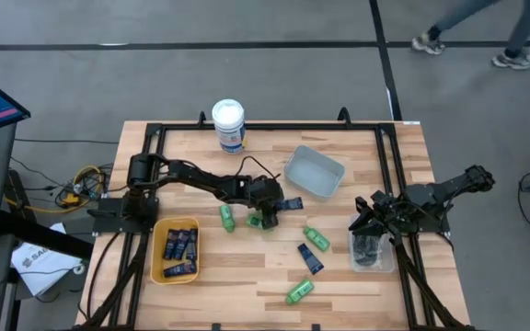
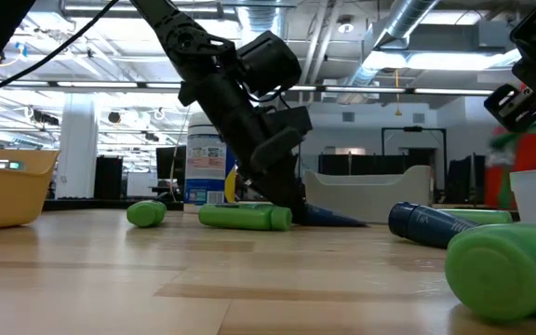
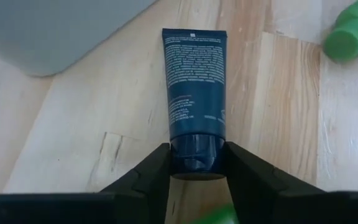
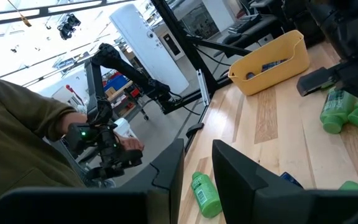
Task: Pick & Place Travel size toiletries
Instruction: Put the blue shave cream into the light orange bin
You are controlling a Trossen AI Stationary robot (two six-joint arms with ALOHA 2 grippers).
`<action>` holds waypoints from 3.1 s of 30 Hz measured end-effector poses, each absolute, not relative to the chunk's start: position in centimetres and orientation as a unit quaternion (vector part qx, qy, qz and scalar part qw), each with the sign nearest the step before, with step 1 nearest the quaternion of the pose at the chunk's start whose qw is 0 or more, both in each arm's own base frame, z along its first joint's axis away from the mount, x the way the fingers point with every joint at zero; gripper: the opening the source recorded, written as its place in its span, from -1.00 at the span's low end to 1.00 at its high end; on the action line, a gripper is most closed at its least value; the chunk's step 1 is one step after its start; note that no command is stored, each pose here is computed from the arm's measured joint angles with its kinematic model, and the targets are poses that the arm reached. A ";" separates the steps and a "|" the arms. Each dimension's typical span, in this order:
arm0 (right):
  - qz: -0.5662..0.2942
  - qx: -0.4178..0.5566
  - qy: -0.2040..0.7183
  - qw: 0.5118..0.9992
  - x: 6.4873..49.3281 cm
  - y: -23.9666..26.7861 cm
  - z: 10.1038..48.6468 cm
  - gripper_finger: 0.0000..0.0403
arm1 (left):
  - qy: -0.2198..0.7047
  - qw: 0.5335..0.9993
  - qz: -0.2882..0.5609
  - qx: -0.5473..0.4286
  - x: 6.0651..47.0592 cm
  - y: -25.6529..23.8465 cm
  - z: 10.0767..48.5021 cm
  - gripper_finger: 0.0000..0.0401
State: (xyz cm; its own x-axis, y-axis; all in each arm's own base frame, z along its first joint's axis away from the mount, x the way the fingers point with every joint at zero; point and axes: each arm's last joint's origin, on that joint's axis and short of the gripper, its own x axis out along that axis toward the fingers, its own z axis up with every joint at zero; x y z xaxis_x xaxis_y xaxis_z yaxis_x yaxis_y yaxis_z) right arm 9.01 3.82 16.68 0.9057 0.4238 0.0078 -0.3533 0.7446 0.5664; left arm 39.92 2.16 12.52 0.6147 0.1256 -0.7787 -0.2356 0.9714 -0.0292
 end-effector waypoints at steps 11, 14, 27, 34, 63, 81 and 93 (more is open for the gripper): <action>0.208 0.290 0.061 0.932 9.0 3.8 16.7 -0.62 | 0.404 0.907 0.091 -0.083 39.8 0.6 14.7 -0.38; 0.209 0.290 0.061 0.932 9.0 3.8 16.7 -0.62 | 0.383 0.916 0.091 -0.078 39.5 0.0 16.5 -0.39; 0.209 0.290 0.060 0.932 9.0 3.8 16.7 -0.62 | 0.375 0.917 0.088 -0.100 33.9 -2.6 25.4 -0.38; 0.209 0.290 0.060 0.932 9.0 3.8 16.7 -0.62 | 0.403 0.892 0.101 -0.177 28.9 -4.6 29.0 -0.38; 0.209 0.290 0.061 0.932 9.0 3.8 16.7 -0.62 | 0.606 0.648 0.205 -0.413 15.5 -13.5 30.2 -0.38; 0.208 0.290 0.061 0.932 9.0 3.8 16.7 -0.62 | 0.665 0.599 0.244 -0.374 14.3 -13.2 25.7 -0.30; 0.208 0.290 0.061 0.932 9.0 3.8 16.7 -0.62 | 0.646 0.623 0.240 -0.370 14.6 -13.2 25.7 -0.05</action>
